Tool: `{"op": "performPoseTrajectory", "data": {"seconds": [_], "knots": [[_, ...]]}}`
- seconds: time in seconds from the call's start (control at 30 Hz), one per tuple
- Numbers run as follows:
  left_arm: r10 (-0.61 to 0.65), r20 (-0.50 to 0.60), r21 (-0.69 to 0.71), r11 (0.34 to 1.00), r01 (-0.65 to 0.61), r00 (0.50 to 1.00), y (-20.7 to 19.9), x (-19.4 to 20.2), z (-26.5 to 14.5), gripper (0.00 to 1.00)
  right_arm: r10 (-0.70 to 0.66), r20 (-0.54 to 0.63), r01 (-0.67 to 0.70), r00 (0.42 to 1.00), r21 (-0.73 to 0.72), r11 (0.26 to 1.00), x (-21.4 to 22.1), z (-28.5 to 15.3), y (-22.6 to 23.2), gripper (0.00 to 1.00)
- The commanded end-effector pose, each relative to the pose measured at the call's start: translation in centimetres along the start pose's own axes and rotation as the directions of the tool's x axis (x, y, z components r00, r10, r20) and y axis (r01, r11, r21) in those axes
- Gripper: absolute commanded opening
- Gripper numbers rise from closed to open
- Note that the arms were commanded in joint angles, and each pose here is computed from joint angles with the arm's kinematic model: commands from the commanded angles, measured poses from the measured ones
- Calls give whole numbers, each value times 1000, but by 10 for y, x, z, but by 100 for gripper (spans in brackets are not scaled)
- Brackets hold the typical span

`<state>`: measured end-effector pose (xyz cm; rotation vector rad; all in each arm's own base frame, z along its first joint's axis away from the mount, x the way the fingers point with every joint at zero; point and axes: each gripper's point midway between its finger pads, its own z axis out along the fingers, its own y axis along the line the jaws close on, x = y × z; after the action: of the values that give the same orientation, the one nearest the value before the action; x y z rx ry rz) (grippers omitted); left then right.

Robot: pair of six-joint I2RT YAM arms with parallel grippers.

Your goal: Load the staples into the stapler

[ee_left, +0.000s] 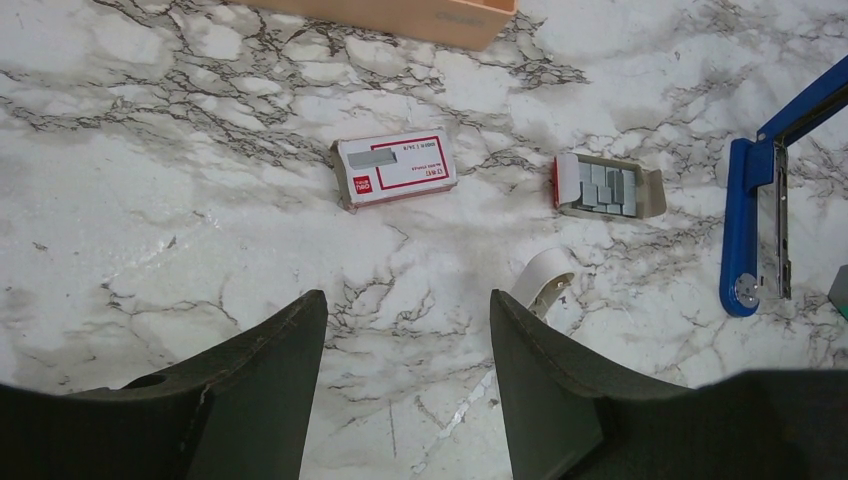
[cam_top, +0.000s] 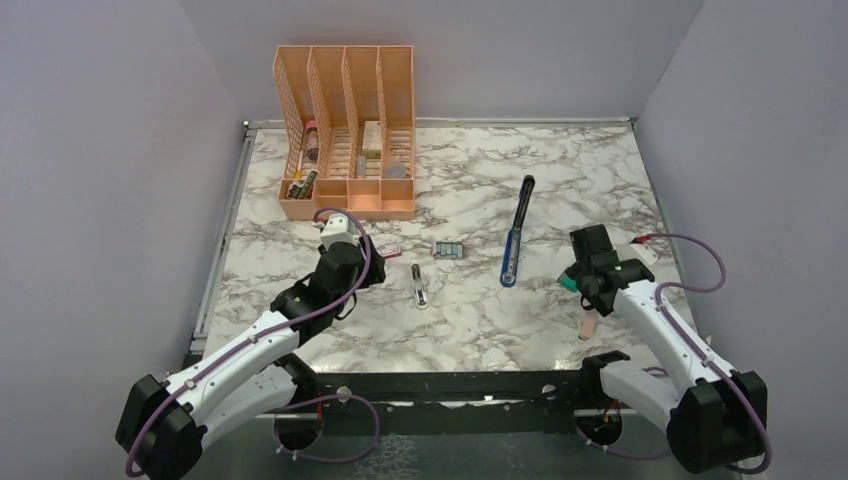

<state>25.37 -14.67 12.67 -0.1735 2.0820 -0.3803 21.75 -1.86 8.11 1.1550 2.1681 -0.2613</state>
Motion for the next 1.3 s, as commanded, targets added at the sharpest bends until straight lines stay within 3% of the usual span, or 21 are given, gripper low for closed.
{"op": "performPoseTrajectory", "data": {"seconds": [0.0, 0.37, 0.5, 0.63, 0.73, 0.8, 0.97, 1.27], "knots": [[-4, 6, -32, 999, 4, 1000, 6, -1, 1, 62, 106, -5, -105, 994, 106, 989, 11, 5, -24, 75], [-25, 37, -75, 997, 28, 999, 15, -7, -5, 63, 169, -181, -144, 969, 145, 979, 61, 25, -24, 70], [-35, 48, -72, 997, 39, 998, 15, -10, -7, 63, 148, -161, -123, 976, 154, 980, 57, 27, -27, 62], [-35, 47, -74, 996, 38, 998, 15, -10, -7, 63, 140, -166, -119, 976, 130, 984, 60, 27, -28, 46], [-32, 44, -80, 996, 36, 998, 15, -10, -7, 63, 122, -173, -101, 977, 120, 988, 61, 26, -28, 43], [-34, 43, -82, 996, 37, 998, 16, -10, -7, 63, 119, -155, -97, 981, 143, 985, 57, 26, -33, 47], [-39, 51, -83, 996, 43, 998, 16, -12, -9, 63, 157, -99, -137, 983, 186, 973, 43, 19, -37, 72], [-36, 35, -51, 998, 38, 999, 9, -10, -8, 63, 179, -53, -134, 982, 465, 875, 37, 9, -70, 76]]}}
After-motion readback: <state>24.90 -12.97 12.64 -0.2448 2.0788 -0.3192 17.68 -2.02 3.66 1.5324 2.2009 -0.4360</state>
